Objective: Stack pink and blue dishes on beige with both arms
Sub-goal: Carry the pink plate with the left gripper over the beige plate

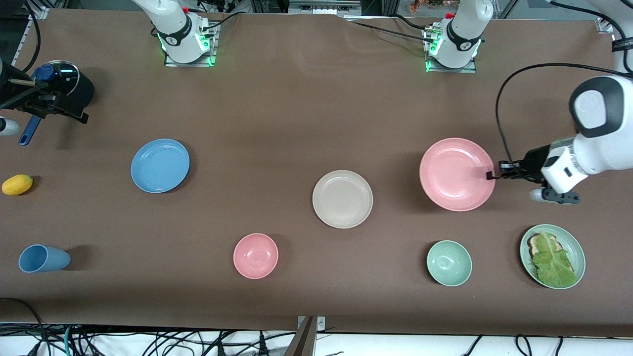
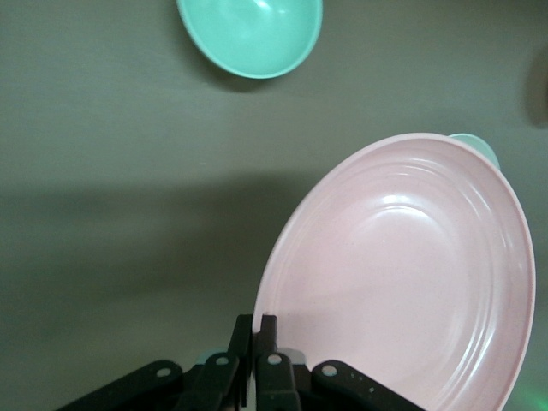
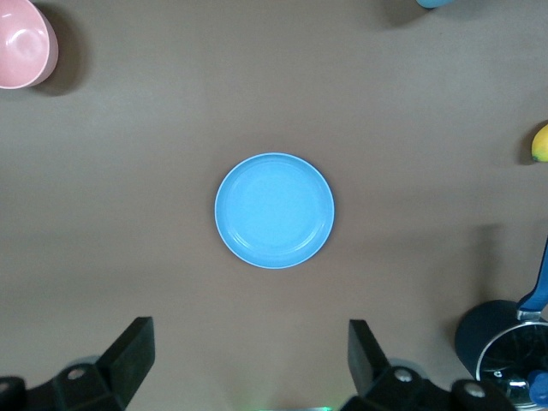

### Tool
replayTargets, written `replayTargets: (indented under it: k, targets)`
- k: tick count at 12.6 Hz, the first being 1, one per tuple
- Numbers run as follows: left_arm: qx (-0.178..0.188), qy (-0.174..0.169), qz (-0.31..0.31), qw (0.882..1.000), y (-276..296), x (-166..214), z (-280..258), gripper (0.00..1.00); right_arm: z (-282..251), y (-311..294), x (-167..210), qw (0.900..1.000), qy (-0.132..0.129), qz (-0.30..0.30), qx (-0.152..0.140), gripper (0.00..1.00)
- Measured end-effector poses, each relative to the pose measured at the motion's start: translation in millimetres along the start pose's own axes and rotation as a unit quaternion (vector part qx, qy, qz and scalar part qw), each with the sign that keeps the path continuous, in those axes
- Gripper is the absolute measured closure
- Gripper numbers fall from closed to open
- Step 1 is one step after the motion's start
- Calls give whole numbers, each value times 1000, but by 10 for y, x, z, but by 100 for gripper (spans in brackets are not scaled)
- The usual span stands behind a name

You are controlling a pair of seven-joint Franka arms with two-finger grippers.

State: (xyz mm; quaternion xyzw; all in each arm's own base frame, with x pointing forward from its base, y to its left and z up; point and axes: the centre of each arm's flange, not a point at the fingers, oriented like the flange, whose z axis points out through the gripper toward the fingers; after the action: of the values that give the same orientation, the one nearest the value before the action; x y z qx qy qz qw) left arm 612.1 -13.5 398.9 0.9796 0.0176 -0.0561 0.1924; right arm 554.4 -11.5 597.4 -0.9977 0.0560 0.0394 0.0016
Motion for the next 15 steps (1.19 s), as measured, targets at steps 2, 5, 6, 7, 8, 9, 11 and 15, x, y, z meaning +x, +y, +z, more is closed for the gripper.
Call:
replayTargets:
  k: [2, 5, 6, 7, 8, 9, 11, 15]
  targets:
    - [4, -2, -20, 1000, 595, 2, 143, 95, 0, -1, 0, 1000, 0, 0, 0, 0]
    - [12, 11, -42, 999, 1291, -34, 449, 95, 0, -1, 0, 1000, 0, 0, 0, 0]
    - [13, 15, -50, 999, 1473, -50, 569, 95, 0, -1, 0, 1000, 0, 0, 0, 0]
    - [15, 18, -56, 998, 1641, -68, 693, 95, 0, -1, 0, 1000, 0, 0, 0, 0]
    - [16, 22, -57, 998, 1799, -89, 818, 95, 0, -1, 0, 1000, 0, 0, 0, 0]
    - [18, 26, -56, 998, 1935, -108, 948, 95, 0, -1, 0, 1000, 0, 0, 0, 0]
    - [20, 32, -60, 997, 2162, -150, 1202, 95, 0, -1, 0, 1000, 0, 0, 0, 0]
    - [26, 41, -73, 996, 2428, -221, 1654, 95, 0, -1, 0, 1000, 0, 0, 0, 0]
